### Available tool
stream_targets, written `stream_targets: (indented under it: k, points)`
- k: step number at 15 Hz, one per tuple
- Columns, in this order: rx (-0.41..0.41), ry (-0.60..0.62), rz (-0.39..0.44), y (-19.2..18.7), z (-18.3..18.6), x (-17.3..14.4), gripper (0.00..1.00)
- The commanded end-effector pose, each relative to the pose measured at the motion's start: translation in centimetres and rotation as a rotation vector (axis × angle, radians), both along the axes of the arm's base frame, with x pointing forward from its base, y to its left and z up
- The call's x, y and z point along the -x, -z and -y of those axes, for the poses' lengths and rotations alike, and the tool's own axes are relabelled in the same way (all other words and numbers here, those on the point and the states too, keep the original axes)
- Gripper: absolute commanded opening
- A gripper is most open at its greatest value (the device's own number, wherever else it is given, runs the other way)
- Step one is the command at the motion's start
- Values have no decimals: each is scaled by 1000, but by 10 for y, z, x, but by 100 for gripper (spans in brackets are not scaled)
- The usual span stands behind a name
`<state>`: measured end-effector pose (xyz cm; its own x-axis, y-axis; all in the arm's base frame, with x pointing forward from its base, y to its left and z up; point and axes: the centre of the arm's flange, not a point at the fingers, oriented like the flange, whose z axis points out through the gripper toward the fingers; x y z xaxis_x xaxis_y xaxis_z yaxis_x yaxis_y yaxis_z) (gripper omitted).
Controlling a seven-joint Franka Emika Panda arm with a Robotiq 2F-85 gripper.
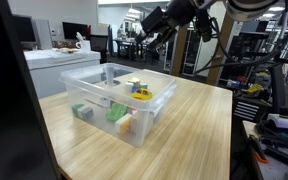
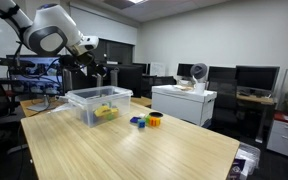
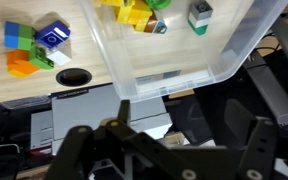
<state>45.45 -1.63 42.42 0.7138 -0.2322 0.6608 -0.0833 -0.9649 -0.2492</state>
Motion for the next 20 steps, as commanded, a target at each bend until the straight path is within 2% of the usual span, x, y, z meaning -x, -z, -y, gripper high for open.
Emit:
stream_targets:
  k: [1, 5, 8, 13, 20]
  points:
    - [4, 139, -39, 6, 52, -36, 100]
    - [58, 313, -111, 35, 120, -61, 100]
    - [176, 335, -187, 71, 154, -73, 100]
    - [362, 157, -312, 129, 163, -84, 100]
    - [560, -159, -365, 168, 149, -103, 100]
